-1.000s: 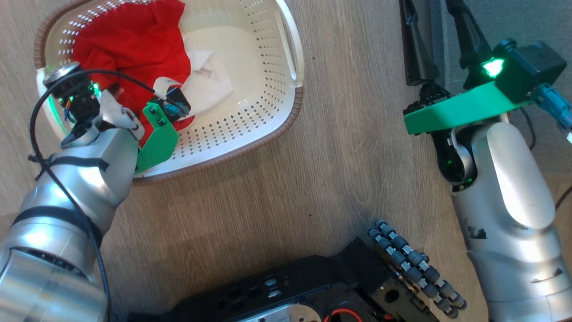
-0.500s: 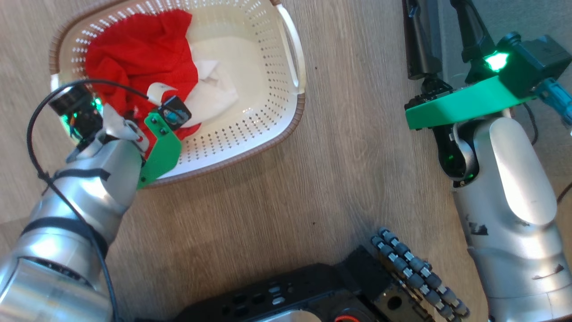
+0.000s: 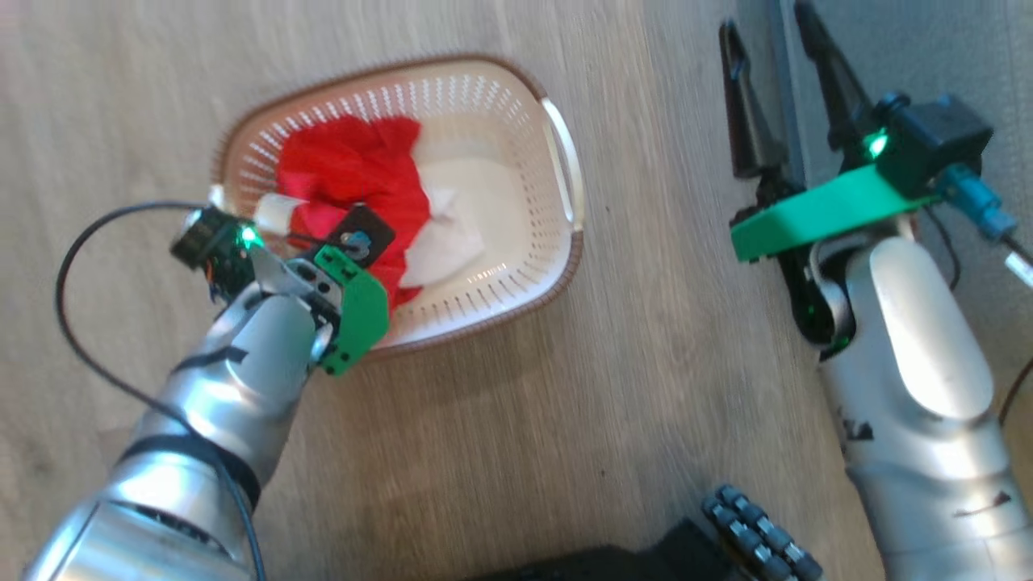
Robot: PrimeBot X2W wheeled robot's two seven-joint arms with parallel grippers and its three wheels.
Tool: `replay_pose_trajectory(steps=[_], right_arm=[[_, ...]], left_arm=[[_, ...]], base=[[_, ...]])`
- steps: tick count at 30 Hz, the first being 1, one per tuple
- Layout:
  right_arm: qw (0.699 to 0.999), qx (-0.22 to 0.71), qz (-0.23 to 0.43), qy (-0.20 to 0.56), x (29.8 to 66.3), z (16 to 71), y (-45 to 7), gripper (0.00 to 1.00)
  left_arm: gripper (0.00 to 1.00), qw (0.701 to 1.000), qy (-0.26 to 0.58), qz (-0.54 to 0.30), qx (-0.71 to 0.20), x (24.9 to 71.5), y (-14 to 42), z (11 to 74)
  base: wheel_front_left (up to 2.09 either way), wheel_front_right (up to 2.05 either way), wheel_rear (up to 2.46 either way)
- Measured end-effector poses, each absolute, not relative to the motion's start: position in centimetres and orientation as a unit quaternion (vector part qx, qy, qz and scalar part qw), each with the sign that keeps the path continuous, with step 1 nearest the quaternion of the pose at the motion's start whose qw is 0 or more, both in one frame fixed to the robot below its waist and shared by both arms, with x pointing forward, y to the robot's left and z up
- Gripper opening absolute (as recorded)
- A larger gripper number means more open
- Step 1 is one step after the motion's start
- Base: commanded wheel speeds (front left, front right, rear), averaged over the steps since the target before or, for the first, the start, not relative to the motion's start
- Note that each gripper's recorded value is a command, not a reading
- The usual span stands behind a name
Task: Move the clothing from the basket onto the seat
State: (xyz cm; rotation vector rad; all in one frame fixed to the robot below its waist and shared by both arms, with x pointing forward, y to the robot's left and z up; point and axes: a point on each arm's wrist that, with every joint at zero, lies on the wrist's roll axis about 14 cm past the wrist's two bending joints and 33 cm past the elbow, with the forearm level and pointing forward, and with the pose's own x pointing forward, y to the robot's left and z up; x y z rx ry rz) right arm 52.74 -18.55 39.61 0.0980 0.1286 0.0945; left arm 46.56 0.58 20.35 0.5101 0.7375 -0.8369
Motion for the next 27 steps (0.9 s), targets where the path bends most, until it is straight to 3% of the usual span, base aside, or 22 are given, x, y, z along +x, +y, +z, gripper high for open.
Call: replay_pose_trajectory(steps=[11,21,27], right_arm=[[0.995,0.058,0.068,0.044,50.2,43.5,-16.9,1.0],[0.994,0.077,0.078,0.025,47.0,46.4,-15.4,1.0],[0.992,0.079,0.092,0.018,45.1,47.6,-14.3,1.0]], left_arm=[[0.0,0.904,0.273,-0.307,0.119,46.8,2.1,29.8],[0.0,0.956,0.165,-0.24,0.041,46.5,3.3,39.3],[0.0,0.972,0.096,-0.214,0.02,46.0,4.3,44.8]], base=[[0.0,0.0,0.0],[0.0,0.0,0.0],[0.0,0.0,0.0]])
